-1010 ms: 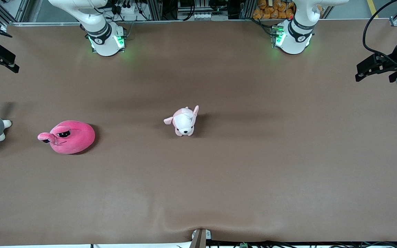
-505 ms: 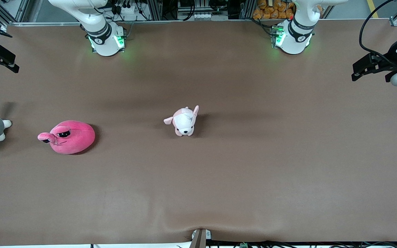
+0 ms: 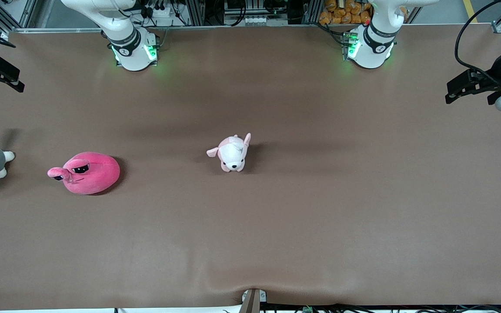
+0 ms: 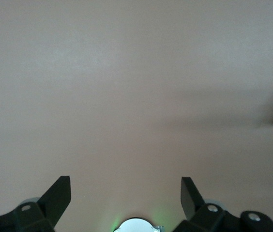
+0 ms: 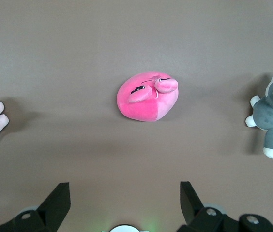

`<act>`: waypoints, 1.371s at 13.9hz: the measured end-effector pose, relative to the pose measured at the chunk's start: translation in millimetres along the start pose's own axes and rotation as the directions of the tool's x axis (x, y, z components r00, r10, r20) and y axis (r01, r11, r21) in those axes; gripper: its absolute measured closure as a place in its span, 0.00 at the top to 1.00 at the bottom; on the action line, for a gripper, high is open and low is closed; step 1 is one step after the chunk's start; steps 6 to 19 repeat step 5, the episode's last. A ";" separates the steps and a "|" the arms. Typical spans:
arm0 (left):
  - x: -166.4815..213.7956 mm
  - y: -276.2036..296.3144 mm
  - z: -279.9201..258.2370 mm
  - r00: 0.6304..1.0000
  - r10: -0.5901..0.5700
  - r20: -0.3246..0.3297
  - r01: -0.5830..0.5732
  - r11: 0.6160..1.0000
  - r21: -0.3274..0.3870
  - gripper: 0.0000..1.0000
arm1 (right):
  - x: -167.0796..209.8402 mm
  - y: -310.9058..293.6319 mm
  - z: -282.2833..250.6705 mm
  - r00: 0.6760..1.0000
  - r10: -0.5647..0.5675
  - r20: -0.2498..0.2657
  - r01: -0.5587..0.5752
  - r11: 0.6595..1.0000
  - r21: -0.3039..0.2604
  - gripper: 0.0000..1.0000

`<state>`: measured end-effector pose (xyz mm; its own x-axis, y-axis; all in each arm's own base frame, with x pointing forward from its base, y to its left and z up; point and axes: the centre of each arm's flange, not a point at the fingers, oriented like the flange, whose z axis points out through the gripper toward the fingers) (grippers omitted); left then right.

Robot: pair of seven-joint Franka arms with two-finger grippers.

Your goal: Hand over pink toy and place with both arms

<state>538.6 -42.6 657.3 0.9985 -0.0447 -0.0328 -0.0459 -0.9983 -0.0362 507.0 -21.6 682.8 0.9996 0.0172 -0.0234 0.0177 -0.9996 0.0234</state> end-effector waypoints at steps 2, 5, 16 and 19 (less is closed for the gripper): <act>0.0 0.7 0.0 1.000 0.001 0.000 -0.001 1.000 0.000 1.00 | 0.0 0.0 0.0 1.000 0.000 0.000 0.000 1.000 0.000 1.00; 1.4 2.4 2.9 1.000 0.004 0.006 -0.004 1.000 0.000 1.00 | 0.1 0.0 0.1 1.000 0.000 0.000 0.000 1.000 0.000 1.00; 1.4 2.4 2.9 1.000 0.004 0.006 -0.004 1.000 0.000 1.00 | 0.1 0.0 0.1 1.000 0.000 0.000 0.000 1.000 0.000 1.00; 1.4 2.4 2.9 1.000 0.004 0.006 -0.004 1.000 0.000 1.00 | 0.1 0.0 0.1 1.000 0.000 0.000 0.000 1.000 0.000 1.00</act>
